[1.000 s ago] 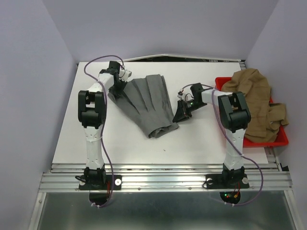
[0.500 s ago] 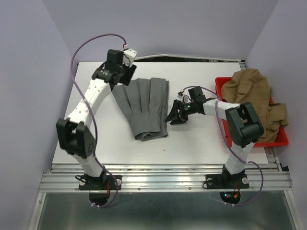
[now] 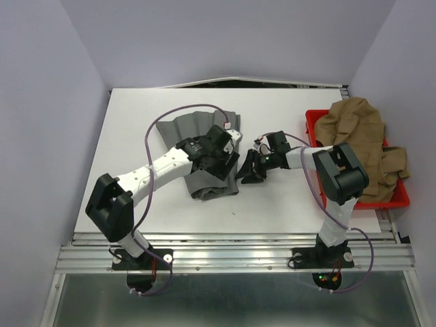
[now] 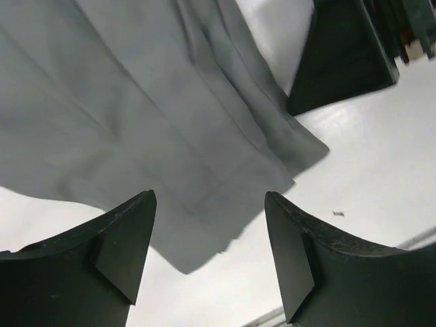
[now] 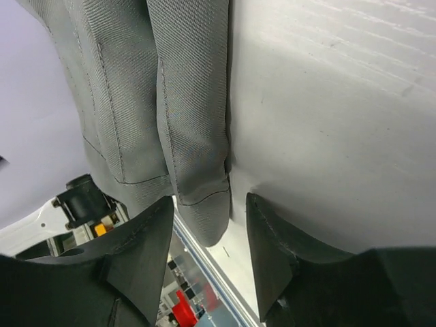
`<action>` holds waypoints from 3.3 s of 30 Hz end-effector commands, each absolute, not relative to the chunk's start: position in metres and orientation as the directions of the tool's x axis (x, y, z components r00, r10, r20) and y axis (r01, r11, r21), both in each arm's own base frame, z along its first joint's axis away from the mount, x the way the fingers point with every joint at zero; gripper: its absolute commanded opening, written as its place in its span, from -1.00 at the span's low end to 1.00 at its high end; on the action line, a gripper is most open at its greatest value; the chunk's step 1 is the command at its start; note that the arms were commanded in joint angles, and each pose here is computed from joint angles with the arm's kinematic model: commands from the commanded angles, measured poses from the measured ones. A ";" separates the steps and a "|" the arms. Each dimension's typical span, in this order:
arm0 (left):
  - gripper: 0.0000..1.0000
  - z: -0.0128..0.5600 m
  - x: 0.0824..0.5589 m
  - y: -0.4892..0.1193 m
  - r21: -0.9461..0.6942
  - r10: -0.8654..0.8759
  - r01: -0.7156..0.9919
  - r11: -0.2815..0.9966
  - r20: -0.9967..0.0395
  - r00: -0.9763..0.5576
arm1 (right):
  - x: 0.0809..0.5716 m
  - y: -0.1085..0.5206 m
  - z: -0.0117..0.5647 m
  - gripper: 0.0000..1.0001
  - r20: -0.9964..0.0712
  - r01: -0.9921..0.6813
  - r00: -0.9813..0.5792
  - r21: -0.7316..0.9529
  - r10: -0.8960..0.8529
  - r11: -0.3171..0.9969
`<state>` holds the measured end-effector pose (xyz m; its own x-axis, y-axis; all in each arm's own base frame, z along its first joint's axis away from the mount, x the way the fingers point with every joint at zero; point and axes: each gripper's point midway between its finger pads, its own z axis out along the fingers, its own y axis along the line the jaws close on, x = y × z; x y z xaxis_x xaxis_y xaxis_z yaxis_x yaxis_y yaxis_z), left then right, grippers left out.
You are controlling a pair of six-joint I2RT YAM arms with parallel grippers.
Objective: Fold and stack the skirts
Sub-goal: Fold the skirt
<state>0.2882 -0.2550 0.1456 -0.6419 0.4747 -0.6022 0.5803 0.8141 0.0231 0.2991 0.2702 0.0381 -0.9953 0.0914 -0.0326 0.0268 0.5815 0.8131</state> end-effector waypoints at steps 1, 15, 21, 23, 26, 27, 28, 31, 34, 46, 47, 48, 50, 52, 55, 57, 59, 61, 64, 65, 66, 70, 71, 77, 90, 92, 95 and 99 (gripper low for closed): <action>0.53 0.153 0.248 -0.295 -0.123 0.437 0.629 0.768 -0.617 -0.654 | 0.302 0.278 0.036 0.04 -0.077 -0.014 -0.993 0.828 0.089 0.560; 0.39 0.083 0.250 -0.303 -0.060 0.487 0.577 0.815 -0.467 -0.737 | 0.291 0.290 0.024 -0.15 -0.015 0.026 -0.997 0.837 0.072 0.547; 0.22 0.072 0.254 -0.296 -0.012 0.493 0.559 0.829 -0.457 -0.741 | 0.288 0.290 0.020 -0.40 0.007 0.049 -0.997 0.836 0.078 0.547; 0.15 0.073 0.256 -0.297 -0.006 0.493 0.558 0.830 -0.460 -0.739 | 0.288 0.290 0.020 -0.47 0.012 0.053 -0.997 0.838 0.079 0.544; 0.04 0.072 0.258 -0.296 0.006 0.494 0.554 0.832 -0.460 -0.737 | 0.288 0.291 0.019 -0.53 0.018 0.058 -0.997 0.840 0.078 0.540; 0.00 0.071 0.257 -0.296 0.003 0.498 0.559 0.829 -0.457 -0.737 | 0.289 0.291 0.018 -0.56 0.021 0.061 -0.997 0.840 0.080 0.539; -0.10 0.070 0.257 -0.296 0.002 0.499 0.559 0.829 -0.456 -0.737 | 0.289 0.292 0.018 -0.58 0.023 0.062 -0.997 0.841 0.079 0.537; -0.40 0.069 0.260 -0.296 0.013 0.500 0.556 0.831 -0.456 -0.736 | 0.289 0.293 0.018 -0.64 0.031 0.066 -0.997 0.844 0.076 0.532; -0.88 0.073 0.257 -0.303 -0.014 0.510 0.579 0.815 -0.457 -0.729 | 0.289 0.293 0.018 -0.74 0.035 0.071 -0.996 0.845 0.078 0.530; -1.00 0.090 0.238 -0.323 -0.028 0.547 0.642 0.766 -0.496 -0.674 | 0.285 0.301 0.020 -0.99 0.041 0.068 -0.997 0.852 0.063 0.519; -1.00 0.081 0.237 -0.323 -0.027 0.558 0.645 0.764 -0.475 -0.680 | 0.286 0.301 0.021 -0.99 0.037 0.065 -0.997 0.854 0.064 0.517; -1.00 0.078 0.237 -0.325 -0.032 0.562 0.648 0.761 -0.467 -0.683 | 0.285 0.300 0.021 -0.99 0.038 0.066 -0.997 0.853 0.065 0.518; -1.00 0.076 0.236 -0.329 -0.046 0.562 0.653 0.756 -0.465 -0.684 | 0.285 0.300 0.022 -0.99 0.034 0.064 -0.997 0.853 0.067 0.519; -1.00 0.072 0.238 -0.334 -0.061 0.557 0.655 0.753 -0.473 -0.683 | 0.284 0.299 0.022 -0.99 0.034 0.063 -0.997 0.853 0.065 0.519; -0.99 0.057 0.242 -0.328 -0.065 0.550 0.639 0.766 -0.447 -0.705 | 0.282 0.299 0.024 -0.85 0.037 0.067 -0.997 0.853 0.068 0.517; -0.91 0.047 0.250 -0.322 -0.111 0.518 0.608 0.786 -0.419 -0.746 | 0.282 0.299 0.027 -0.74 0.038 0.069 -0.997 0.854 0.071 0.516; -0.73 0.044 0.257 -0.319 -0.148 0.490 0.589 0.795 -0.417 -0.766 | 0.283 0.299 0.031 -0.58 0.031 0.066 -0.997 0.855 0.076 0.514; -0.56 0.045 0.262 -0.321 -0.207 0.462 0.585 0.784 -0.434 -0.773 | 0.282 0.297 0.035 -0.44 0.010 0.043 -0.998 0.851 0.066 0.523; -0.29 0.055 0.261 -0.325 -0.247 0.461 0.625 0.740 -0.491 -0.740 | 0.288 0.287 0.036 -0.29 -0.022 0.023 -0.997 0.815 0.070 0.579; -0.21 0.058 0.259 -0.327 -0.255 0.460 0.635 0.729 -0.504 -0.731 | 0.293 0.281 0.035 -0.29 -0.031 0.031 -0.995 0.796 0.091 0.604; -0.16 0.064 0.255 -0.328 -0.274 0.458 0.651 0.708 -0.524 -0.719 | 0.301 0.272 0.044 -0.29 -0.048 0.031 -0.993 0.786 0.111 0.617; -0.11 0.069 0.244 -0.329 -0.305 0.470 0.684 0.663 -0.541 -0.697 | 0.334 0.248 0.068 -0.31 -0.164 -0.013 -0.972 0.745 0.165 0.667; -0.10 0.068 0.240 -0.329 -0.319 0.478 0.690 0.649 -0.536 -0.696 | 0.339 0.248 0.075 -0.31 -0.194 -0.037 -0.967 0.742 0.162 0.669; 0.40 0.070 0.229 -0.319 -0.330 0.475 0.713 0.618 -0.566 -0.674 | 0.408 0.244 0.117 -0.31 -0.358 -0.130 -0.908 0.732 0.215 0.669; 0.28 0.075 0.218 -0.319 -0.434 0.462 0.729 0.529 -0.574 -0.677 | 0.467 0.312 0.133 -0.23 -0.274 -0.175 -0.926 0.921 0.260 0.349; 0.28 0.074 0.219 -0.320 -0.437 0.465 0.729 0.526 -0.570 -0.677 | 0.471 0.323 0.136 -0.23 -0.275 -0.187 -0.927 0.929 0.256 0.320; 0.28 0.070 0.218 -0.320 -0.441 0.471 0.724 0.530 -0.557 -0.684 | 0.479 0.332 0.123 -0.22 -0.261 -0.176 -0.931 0.933 0.254 0.314; 0.25 0.072 0.219 -0.319 -0.429 0.480 0.731 0.530 -0.559 -0.676 | 0.486 0.327 0.085 -0.23 -0.262 -0.148 -0.932 0.905 0.249 0.398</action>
<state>0.2185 -0.3147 0.0614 -0.7046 0.4710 -0.5308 0.7032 0.5642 -0.4327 0.4710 0.3203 0.0752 -0.9497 0.2580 -0.1773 -0.0637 0.3952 0.9164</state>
